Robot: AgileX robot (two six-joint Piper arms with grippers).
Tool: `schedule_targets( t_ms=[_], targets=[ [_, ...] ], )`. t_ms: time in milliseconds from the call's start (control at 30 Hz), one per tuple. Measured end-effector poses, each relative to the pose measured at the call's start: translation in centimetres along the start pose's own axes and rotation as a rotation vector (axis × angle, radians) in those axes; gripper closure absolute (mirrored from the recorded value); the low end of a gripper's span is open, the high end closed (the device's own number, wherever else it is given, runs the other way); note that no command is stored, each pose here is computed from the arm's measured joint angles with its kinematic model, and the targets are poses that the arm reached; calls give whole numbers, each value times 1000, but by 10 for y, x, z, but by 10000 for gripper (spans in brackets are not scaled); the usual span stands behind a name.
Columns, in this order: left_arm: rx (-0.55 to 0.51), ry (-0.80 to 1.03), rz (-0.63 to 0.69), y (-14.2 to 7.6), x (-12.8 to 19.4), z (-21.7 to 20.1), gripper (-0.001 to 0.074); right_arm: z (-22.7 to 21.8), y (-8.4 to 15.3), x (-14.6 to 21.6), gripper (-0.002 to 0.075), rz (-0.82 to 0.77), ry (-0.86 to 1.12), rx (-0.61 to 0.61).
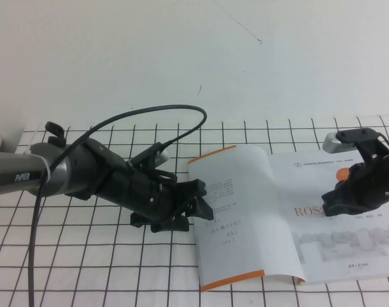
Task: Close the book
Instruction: 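Close the open booklet and leave it lying on the table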
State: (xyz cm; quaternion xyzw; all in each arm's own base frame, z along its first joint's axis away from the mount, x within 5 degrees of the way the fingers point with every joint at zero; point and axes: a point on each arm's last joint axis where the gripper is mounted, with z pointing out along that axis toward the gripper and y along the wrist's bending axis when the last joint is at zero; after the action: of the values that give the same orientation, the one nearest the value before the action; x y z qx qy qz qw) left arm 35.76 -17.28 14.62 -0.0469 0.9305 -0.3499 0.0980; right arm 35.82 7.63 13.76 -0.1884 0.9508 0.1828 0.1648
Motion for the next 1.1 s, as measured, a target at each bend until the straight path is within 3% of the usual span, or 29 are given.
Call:
schedule_targets(
  t_ms=[400, 633, 833, 1100],
  targets=[
    [112, -36, -29, -2, -2, 17, 288, 11, -4, 3, 729, 53, 16, -36],
    [279, -80, -29, -18, -8, 19, 302, 12, -5, 2, 729, 58, 14, -39],
    [425, -107, 39, -55, -24, 9, 316, 13, -4, 2, 729, 69, 10, -44],
    [611, -113, 244, -135, -28, -8, 319, 13, -4, 2, 729, 70, 7, -46]
  ],
)
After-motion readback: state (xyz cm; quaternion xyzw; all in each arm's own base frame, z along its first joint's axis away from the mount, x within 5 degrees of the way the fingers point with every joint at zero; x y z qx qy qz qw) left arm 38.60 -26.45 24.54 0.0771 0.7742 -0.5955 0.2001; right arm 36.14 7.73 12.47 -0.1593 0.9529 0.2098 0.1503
